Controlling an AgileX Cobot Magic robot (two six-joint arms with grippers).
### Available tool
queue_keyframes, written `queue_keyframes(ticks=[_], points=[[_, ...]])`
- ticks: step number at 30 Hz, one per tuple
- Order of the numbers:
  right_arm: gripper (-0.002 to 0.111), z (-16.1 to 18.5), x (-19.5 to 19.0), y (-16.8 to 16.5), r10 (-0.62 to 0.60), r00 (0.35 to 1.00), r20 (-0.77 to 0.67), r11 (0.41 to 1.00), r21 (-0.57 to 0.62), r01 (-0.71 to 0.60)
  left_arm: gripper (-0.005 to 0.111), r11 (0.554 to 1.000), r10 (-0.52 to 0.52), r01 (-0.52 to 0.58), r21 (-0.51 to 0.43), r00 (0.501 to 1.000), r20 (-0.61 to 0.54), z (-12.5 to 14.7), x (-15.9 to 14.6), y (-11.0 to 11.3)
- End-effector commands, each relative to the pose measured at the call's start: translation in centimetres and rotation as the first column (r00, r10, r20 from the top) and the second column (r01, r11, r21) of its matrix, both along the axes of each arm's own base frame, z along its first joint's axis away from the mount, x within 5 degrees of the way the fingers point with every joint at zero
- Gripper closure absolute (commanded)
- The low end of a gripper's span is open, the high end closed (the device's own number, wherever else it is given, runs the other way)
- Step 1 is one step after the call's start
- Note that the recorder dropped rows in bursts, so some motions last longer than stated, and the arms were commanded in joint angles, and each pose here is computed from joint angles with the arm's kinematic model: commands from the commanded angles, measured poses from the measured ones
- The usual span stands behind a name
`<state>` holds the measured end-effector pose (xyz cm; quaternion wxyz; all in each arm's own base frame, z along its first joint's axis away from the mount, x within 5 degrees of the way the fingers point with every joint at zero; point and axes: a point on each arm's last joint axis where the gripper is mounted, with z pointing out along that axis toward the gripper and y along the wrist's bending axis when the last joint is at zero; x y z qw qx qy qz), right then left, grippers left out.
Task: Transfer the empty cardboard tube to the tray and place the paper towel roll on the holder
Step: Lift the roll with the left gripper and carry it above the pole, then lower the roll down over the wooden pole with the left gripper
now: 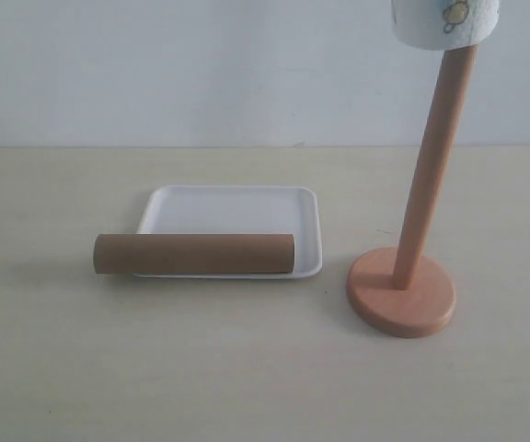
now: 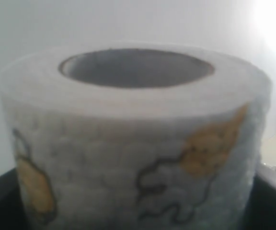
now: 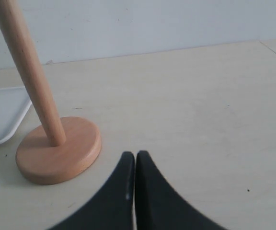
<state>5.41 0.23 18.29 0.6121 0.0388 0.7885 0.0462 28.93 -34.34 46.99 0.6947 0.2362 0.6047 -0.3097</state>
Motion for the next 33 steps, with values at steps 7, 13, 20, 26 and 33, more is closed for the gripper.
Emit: queue_keyframes(ticks=[7, 13, 20, 26, 33], points=[[0.109, 0.1, 0.0, 0.0, -0.002, 1.000, 0.012, 1.000, -0.001, 0.002, 0.103, 1.000, -0.011, 0.010, -0.020, 0.999, -0.053, -0.8, 0.1, -0.8], [0.109, 0.1, 0.0, 0.0, -0.002, 1.000, 0.012, 1.000, -0.001, 0.002, 0.103, 1.000, -0.017, 0.017, -0.005, 0.997, -0.071, -1.8, 0.3, -1.6], [0.109, 0.1, 0.0, 0.0, -0.002, 1.000, 0.012, 1.000, -0.001, 0.002, 0.103, 1.000, 0.007, -0.005, 0.025, 0.996, -0.085, -2.8, 0.8, -1.9], [0.109, 0.1, 0.0, 0.0, -0.002, 1.000, 0.012, 1.000, -0.001, 0.002, 0.103, 0.999, -0.008, 0.013, 0.046, 0.993, -0.114, -4.7, 1.5, -3.0], [0.109, 0.1, 0.0, 0.0, -0.002, 1.000, 0.012, 1.000, -0.001, 0.002, 0.103, 0.989, 0.003, 0.018, 0.145, 0.990, -0.142, -8.3, 2.1, -3.8]])
